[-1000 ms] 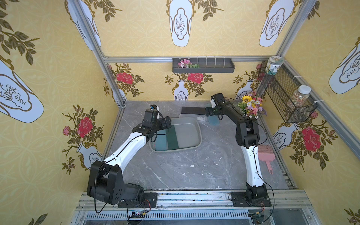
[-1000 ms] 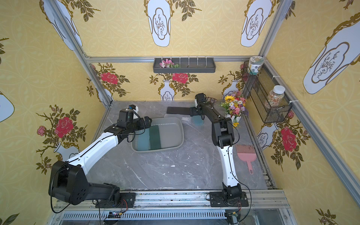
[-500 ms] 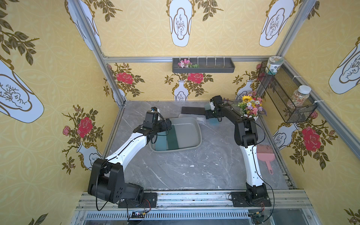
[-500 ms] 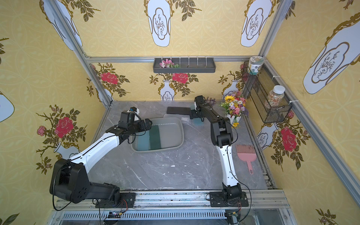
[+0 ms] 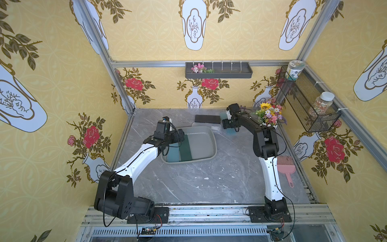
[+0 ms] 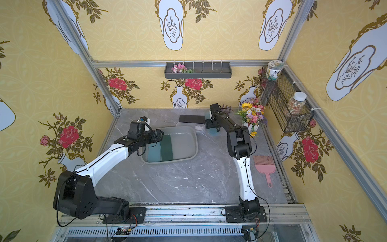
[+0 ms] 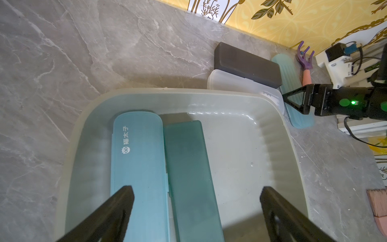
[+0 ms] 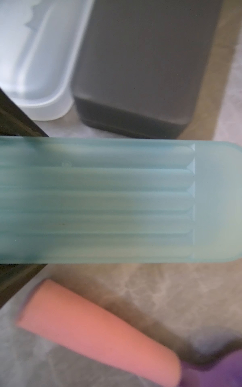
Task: Put the pencil case into the storage box
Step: Pick up the pencil case from the center of the board.
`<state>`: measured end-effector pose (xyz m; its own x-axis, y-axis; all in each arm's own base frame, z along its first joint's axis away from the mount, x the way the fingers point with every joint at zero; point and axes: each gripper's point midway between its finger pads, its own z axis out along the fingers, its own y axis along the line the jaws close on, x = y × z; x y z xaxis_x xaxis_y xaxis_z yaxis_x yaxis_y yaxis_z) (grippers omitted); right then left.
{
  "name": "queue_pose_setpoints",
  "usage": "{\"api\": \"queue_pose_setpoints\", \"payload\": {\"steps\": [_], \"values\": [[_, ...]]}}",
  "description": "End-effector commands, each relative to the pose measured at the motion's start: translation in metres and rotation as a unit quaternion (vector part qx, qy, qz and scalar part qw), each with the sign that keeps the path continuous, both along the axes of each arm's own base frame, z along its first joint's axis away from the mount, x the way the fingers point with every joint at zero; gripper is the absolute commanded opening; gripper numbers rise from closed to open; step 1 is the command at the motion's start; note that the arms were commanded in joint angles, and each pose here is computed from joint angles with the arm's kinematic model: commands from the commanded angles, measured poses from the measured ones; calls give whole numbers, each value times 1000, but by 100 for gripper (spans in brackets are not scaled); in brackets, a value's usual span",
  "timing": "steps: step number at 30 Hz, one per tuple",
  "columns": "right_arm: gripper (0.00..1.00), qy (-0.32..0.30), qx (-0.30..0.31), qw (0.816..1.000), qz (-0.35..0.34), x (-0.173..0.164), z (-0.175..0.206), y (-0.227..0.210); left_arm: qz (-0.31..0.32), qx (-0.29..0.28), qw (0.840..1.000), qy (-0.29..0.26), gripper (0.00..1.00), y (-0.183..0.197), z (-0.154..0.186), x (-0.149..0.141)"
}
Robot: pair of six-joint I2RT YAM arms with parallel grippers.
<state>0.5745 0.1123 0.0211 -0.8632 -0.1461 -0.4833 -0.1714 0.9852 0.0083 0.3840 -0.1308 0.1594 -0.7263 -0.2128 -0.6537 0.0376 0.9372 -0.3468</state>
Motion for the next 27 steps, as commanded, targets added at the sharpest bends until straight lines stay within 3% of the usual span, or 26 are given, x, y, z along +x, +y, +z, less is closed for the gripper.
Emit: {"api": "queue_pose_setpoints", "payload": {"steps": [1,27], "values": [[74,9,5,1000,-9,-9,2,-4,-7,-6,1000,-6,100,-3,-1,2],[73,-2,42,999,-4,-50,53,4,-16,-20,1000,-14,100,-9,8,-4]]}}
